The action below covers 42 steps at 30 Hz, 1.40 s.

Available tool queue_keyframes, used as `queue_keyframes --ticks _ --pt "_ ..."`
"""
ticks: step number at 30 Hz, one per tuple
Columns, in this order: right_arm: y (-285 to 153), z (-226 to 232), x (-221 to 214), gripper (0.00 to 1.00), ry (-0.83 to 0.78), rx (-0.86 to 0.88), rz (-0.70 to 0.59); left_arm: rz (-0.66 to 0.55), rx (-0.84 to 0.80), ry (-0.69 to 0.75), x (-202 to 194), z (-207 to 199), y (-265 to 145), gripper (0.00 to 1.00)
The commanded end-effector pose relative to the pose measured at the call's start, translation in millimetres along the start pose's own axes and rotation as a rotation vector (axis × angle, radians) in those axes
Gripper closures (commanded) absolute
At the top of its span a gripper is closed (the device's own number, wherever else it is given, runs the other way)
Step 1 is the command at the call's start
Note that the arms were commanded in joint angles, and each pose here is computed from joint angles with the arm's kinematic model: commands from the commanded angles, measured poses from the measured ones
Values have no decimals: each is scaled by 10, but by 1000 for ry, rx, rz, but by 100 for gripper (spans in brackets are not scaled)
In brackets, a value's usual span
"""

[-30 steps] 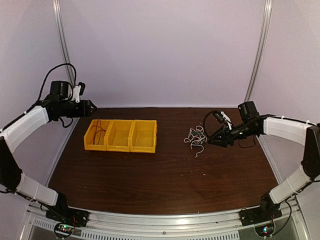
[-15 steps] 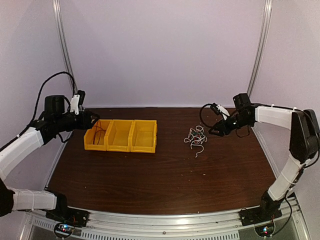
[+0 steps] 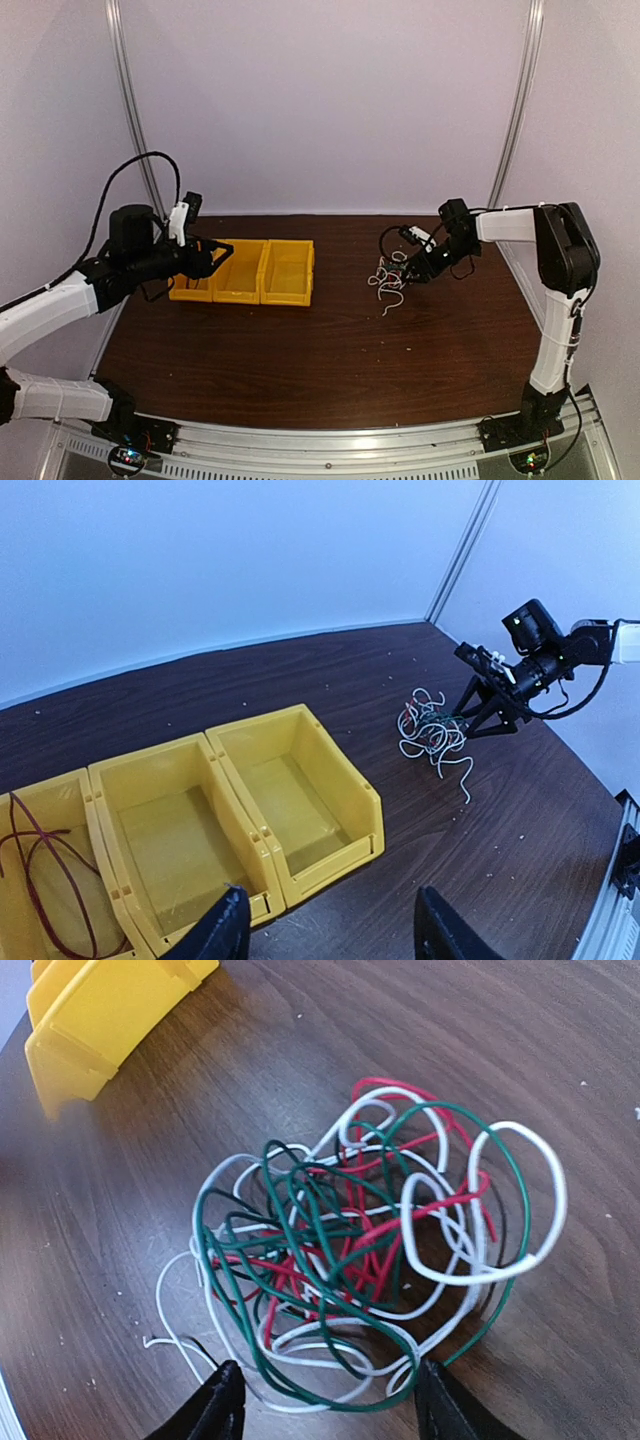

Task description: Untangle the cables

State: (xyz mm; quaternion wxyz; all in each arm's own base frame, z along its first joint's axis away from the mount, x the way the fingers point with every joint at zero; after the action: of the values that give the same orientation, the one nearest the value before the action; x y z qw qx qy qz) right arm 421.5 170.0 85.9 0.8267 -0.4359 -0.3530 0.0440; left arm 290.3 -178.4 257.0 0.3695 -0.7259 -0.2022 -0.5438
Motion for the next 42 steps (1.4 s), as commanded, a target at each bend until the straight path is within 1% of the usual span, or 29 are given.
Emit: queue_keyframes --ticks 1,5,6,8,11,13,15,17,20,22,23,25,33,35,38,40,42 --pt "163 223 33 50 -98 24 26 -68 -6 0 95 -46 68 44" --pt "151 505 -87 81 -179 47 51 -51 -35 -3 45 -128 178 46" --pt "126 589 -126 87 -201 56 54 -47 -42 -2 28 -153 208 47" --pt "57 784 -196 92 -239 83 56 -34 -59 -2 -35 -204 282 48" --pt "-35 1069 -308 93 -266 136 64 -1 -88 -1 -163 -309 430 50" --pt "-89 1249 -368 93 -272 185 62 19 -127 10 -261 -458 542 52" --pt "-122 1326 -371 93 -249 211 47 26 -188 25 -360 -684 647 54" --pt "-127 1364 -360 93 -229 234 41 38 -281 47 -491 -994 749 55" --pt "-99 1375 -369 93 -215 252 48 62 -366 63 -644 -1403 930 53" --pt "-68 1370 -391 92 -210 259 52 93 -381 31 -745 -1581 1110 49" --pt "-53 1373 -399 92 -208 265 53 124 -376 7 -848 -1616 1231 48" --pt "-41 1386 -406 92 -195 280 53 146 -375 -42 -929 -1685 1406 48" --pt "-46 1417 -432 92 -178 303 45 127 -439 -181 -1067 -1967 1821 51" --pt "-49 1423 -429 91 -178 305 41 149 -414 -243 -1122 -1957 1923 50" --pt "-59 1435 -425 91 -176 311 34 186 -384 -297 -1202 -1957 2026 50" --pt "-65 1442 -424 91 -174 315 31 200 -368 -325 -1239 -1957 2083 52" --pt "-68 1456 -431 91 -173 324 31 226 -352 -346 -1312 -1952 2151 59"
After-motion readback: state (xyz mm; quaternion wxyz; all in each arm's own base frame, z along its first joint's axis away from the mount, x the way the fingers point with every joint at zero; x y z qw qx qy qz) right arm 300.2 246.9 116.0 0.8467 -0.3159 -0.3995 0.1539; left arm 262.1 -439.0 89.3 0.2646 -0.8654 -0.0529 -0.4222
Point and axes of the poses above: each gripper's point midway between its finger pads, its own y axis out along the fingers, its own z axis along the line the jaws close on, x = y × z, the point moved 3 cm from there along -y, back along the fingers, and after that the axes turned 8 degrees about y, right-handed, at the moved point
